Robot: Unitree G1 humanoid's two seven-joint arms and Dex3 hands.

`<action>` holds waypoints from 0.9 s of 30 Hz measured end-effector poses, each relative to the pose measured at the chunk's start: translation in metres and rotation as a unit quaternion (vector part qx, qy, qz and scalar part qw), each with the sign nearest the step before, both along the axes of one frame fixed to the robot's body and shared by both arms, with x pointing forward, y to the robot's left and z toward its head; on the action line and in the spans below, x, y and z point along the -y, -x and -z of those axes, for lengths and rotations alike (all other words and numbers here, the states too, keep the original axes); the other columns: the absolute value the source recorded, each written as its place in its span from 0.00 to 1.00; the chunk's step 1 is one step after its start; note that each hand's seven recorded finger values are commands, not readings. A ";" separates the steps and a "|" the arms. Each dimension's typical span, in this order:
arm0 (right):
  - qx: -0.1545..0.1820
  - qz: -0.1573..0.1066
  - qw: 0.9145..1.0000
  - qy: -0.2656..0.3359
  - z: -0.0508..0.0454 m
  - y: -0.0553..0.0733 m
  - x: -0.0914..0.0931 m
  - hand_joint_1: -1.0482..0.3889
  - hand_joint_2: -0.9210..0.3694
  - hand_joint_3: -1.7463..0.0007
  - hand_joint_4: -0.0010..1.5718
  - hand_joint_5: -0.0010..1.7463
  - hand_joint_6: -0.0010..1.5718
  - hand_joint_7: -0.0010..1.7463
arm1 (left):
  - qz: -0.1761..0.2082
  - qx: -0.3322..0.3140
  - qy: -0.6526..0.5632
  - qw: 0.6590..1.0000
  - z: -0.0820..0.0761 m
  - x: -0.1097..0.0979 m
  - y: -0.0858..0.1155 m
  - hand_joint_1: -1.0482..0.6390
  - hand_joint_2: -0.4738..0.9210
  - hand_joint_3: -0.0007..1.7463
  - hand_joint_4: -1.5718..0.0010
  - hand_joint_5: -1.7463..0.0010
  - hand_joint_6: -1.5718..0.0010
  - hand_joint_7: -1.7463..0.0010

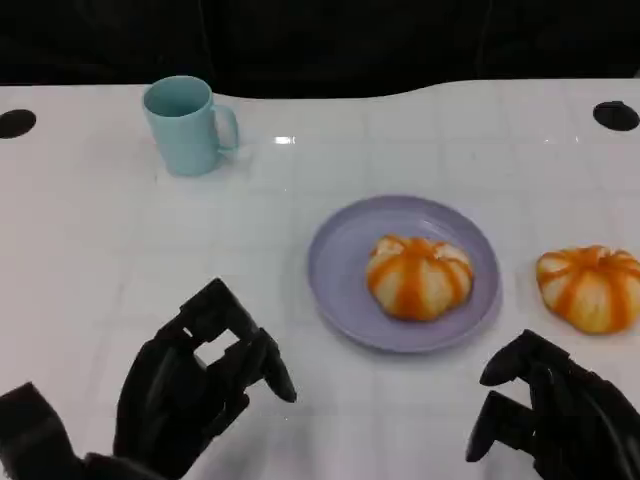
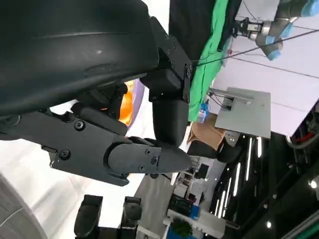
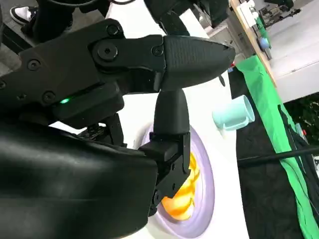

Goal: Grasp the bread from the table and place it into the plate.

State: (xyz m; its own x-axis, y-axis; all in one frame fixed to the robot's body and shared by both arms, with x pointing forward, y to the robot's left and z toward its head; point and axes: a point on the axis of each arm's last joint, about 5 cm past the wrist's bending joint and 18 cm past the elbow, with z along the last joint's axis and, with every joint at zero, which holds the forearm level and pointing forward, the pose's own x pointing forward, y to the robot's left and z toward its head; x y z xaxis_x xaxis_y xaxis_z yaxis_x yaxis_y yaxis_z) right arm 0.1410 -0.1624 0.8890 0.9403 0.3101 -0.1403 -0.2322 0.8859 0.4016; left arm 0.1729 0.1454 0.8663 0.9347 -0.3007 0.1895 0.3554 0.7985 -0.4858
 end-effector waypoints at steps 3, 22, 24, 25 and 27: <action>0.001 0.000 1.000 0.000 -0.0004 0.000 0.000 0.35 0.00 0.73 0.40 1.00 0.27 0.97 | 0.000 -0.017 0.004 1.000 0.004 -0.002 0.006 0.28 1.00 0.21 0.52 0.00 0.67 0.00; 0.007 0.001 1.000 0.001 -0.0024 0.002 0.000 0.35 0.00 0.73 0.40 1.00 0.27 0.96 | 0.000 -0.049 0.007 0.999 0.013 -0.006 0.024 0.28 1.00 0.19 0.52 0.00 0.66 0.00; 0.007 0.001 1.000 0.001 -0.0024 0.002 0.000 0.35 0.00 0.73 0.40 1.00 0.27 0.96 | 0.000 -0.049 0.007 0.999 0.013 -0.006 0.024 0.28 1.00 0.19 0.52 0.00 0.66 0.00; 0.007 0.001 1.000 0.000 -0.0024 0.002 0.000 0.35 0.00 0.73 0.40 1.00 0.27 0.96 | 0.000 -0.049 0.007 0.999 0.013 -0.006 0.024 0.28 1.00 0.19 0.53 0.00 0.66 0.00; 0.007 0.002 1.000 0.000 -0.0024 0.002 0.001 0.35 0.00 0.73 0.40 1.00 0.27 0.96 | 0.001 -0.048 0.007 0.999 0.013 -0.006 0.024 0.28 1.00 0.19 0.52 0.00 0.66 0.00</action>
State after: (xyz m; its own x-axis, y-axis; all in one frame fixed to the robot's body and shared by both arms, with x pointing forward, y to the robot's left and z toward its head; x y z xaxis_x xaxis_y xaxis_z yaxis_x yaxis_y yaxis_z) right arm 0.1391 -0.1629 0.8914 0.9430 0.3071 -0.1281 -0.2348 0.8868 0.3980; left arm 0.1489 0.1512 0.8529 0.9483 -0.3005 0.1025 0.3078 0.7907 -0.5292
